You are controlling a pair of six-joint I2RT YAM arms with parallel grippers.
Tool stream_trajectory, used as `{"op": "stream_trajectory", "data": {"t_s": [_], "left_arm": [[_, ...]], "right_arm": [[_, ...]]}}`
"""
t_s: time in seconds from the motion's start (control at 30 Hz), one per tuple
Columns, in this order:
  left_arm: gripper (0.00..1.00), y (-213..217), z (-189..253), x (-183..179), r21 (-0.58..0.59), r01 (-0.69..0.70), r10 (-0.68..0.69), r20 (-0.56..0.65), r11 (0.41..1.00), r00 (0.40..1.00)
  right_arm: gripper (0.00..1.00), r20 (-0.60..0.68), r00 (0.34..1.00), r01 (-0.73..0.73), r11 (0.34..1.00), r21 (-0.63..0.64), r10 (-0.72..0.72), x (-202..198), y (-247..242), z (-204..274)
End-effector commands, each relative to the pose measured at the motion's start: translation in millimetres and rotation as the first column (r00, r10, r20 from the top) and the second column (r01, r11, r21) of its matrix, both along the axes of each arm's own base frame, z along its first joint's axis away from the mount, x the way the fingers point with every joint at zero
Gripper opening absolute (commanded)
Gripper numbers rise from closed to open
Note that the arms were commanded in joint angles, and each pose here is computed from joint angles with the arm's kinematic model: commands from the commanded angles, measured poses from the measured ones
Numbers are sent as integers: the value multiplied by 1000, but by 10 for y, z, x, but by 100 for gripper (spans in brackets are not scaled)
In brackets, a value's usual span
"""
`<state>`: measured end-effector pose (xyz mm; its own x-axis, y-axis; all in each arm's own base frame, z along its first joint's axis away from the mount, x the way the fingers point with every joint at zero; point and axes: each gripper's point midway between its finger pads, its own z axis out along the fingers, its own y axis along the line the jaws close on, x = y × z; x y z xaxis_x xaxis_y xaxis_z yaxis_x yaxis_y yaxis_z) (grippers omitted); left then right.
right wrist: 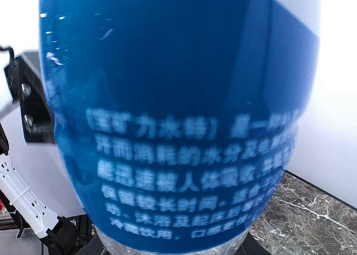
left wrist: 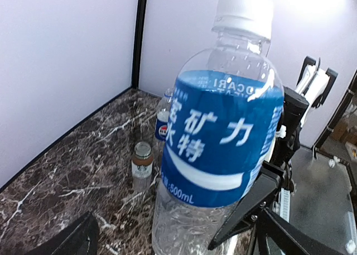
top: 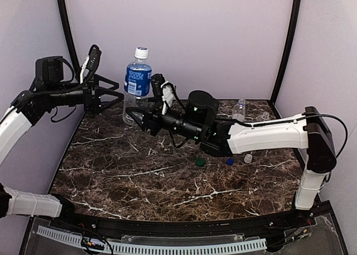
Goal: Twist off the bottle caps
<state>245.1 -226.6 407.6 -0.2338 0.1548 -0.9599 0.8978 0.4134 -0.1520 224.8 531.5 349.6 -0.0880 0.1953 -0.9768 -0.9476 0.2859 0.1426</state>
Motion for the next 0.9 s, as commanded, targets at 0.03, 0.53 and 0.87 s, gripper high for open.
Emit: {"op": "stream_trajectory", "data": {"t_s": [0.03,0.53,0.87], "left_arm": [[99,-106,118,-159,-221,57,-31,117,974,993],[74,-83,-326,-369,-310,54,-31,78,949,997],[79,-69,-599,-377,-283,7,8,49,959,999]], "right_arm": [[33,-40,998,-39,994,105,44,-141,40,140],[31,-63,984,-160,986,55,164,-329,476,-104],[30,-80,978,-189,981,35,191,-382,644,-156]]}}
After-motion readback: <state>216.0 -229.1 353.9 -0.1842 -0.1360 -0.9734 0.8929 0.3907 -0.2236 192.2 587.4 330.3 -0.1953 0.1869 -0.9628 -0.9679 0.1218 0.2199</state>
